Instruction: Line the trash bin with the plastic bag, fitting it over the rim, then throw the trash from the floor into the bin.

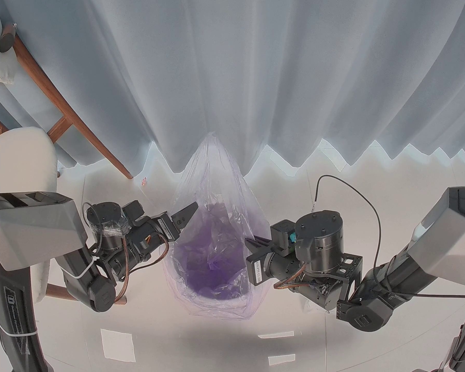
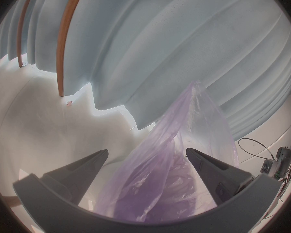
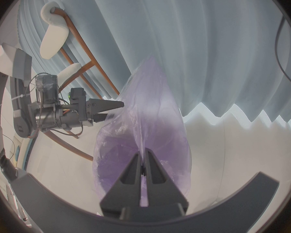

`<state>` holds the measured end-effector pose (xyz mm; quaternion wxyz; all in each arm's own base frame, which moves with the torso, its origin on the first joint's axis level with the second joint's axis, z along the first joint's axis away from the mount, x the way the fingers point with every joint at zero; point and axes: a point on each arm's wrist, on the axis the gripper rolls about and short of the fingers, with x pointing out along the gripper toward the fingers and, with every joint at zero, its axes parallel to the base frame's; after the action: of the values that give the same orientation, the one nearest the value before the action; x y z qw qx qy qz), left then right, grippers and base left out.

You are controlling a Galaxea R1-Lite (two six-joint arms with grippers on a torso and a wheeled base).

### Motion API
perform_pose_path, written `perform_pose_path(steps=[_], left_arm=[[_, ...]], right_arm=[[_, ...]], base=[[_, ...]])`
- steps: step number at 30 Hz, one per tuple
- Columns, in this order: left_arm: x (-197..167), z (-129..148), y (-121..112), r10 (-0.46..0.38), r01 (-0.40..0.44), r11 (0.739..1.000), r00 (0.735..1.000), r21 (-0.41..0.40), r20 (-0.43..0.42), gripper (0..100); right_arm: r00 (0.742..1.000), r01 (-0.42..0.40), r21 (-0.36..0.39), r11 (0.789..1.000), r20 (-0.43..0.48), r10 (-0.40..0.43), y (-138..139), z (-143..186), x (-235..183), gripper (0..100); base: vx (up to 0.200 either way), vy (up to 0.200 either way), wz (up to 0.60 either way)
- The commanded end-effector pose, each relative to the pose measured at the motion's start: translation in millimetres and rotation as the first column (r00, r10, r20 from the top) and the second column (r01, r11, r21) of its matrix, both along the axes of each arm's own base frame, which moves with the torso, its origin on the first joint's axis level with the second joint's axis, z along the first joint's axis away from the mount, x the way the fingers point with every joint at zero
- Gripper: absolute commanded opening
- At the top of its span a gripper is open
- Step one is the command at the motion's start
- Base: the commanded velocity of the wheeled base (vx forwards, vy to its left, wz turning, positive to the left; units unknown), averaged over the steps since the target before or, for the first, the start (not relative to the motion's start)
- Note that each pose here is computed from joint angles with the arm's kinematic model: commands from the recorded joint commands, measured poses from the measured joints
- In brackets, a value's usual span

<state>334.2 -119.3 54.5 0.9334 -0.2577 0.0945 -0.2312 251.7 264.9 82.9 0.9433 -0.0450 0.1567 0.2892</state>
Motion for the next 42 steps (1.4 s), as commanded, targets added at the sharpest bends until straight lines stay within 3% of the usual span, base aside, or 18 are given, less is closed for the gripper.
perform_pose_path(steps=[1, 4, 5, 19, 29, 42], left_arm=[[13.5, 7.1, -4.0, -0.035, 0.036, 0.999, 0.998, -0.021, 0.052, 100], [24.0, 18.2, -1.2, -0.083, 0.088, 0.996, 0.991, -0.035, 0.108, 100], [25.8, 18.7, -0.9, -0.096, 0.1, 0.994, 0.989, -0.035, 0.113, 0], [40.1, -12.7, -5.4, -0.122, 0.123, 0.992, 0.99, -0.015, 0.067, 0], [50.0, -21.7, -2.0, -0.105, 0.106, 0.994, 0.992, -0.012, 0.069, 0], [60.2, -15.8, 12.5, -0.067, 0.071, 0.997, 0.994, -0.04, 0.086, 0]], right_arm=[[1.0, 0.01, 0.026, 1.0, 0.023, -0.011, -2.6, 5.0, 2.3, 0], [1.0, 0.011, 0.032, 0.999, 0.028, -0.012, -4.2, 8.0, 2.3, 0], [1.0, 0.011, 0.032, 0.999, 0.028, -0.012, -4.2, 8.0, 2.3, 0], [0.994, 0.098, 0.083, 0.992, 0.04, -0.101, -34.6, 17.7, 30.8, 0], [0.98, 0.185, 0.124, 0.975, 0.053, -0.193, -65.8, 12.0, 69.5, 0], [0.974, 0.206, 0.206, 0.957, 0.049, -0.22, -81.7, -3.7, 104.5, 0]], base=[[0.0, 0.0, 0.0], [0.0, 0.0, 0.0], [0.0, 0.0, 0.0], [0.0, 0.0, 0.0], [0.0, 0.0, 0.0], [0.0, 0.0, 0.0]])
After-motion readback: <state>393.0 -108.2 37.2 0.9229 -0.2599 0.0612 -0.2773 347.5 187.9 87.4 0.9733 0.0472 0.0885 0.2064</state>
